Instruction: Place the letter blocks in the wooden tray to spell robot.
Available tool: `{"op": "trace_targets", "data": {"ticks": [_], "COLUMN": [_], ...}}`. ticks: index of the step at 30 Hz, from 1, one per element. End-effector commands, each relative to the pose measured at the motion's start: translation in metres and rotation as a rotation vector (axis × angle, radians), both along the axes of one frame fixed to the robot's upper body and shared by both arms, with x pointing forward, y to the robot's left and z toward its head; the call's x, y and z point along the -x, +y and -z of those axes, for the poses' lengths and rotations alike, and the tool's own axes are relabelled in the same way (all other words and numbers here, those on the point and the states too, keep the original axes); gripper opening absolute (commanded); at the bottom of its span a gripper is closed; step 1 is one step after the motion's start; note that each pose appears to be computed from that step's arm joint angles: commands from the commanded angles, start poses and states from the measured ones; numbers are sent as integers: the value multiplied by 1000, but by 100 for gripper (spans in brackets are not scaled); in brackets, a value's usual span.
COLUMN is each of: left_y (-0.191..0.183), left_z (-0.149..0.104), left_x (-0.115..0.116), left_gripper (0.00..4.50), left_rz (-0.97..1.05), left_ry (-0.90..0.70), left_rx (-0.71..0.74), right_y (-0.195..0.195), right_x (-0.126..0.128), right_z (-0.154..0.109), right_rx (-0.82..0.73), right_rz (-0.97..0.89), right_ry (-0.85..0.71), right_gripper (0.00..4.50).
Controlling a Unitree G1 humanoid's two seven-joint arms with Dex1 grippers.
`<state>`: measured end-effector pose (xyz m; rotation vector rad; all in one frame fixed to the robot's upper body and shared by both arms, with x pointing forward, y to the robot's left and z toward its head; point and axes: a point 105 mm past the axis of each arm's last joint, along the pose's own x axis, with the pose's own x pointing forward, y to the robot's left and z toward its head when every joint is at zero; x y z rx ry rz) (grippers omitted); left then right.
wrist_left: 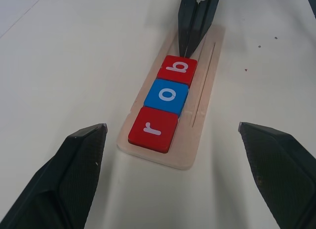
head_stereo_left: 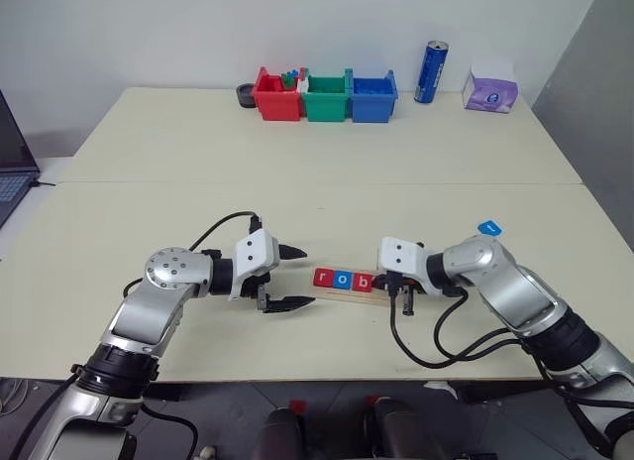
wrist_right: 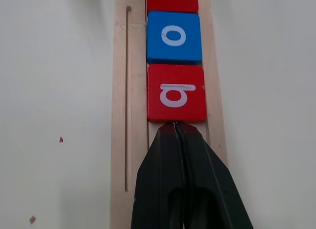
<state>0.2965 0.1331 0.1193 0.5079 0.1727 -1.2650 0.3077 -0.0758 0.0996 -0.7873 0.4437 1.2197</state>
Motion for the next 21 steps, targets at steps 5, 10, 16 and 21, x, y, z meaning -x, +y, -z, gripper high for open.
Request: {"op": "trace_targets", "data": {"ticks": [5,10,16,21], "left_y": [-3,-4,-10,-21], "left_z": [-10,-11,-12,-17], "left_x": [2,3,5,12], "left_gripper": [450,450,450,450], "left_rz": [14,14,28,79], "left_ry": [-41,-41,-34,-22], "left_rx": [4,9,33,63], "right_y": [13,1,-26,-64], "right_x": [-1,-4,5,7], "right_z": [-12,-29,-65,-74], "right_rx": [-22,-39,-123,-207], "right_rz": [-44,-18,65,307], "right_ry": [-48,-84,-130,-181], "right_gripper": [4,4,4,40]}}
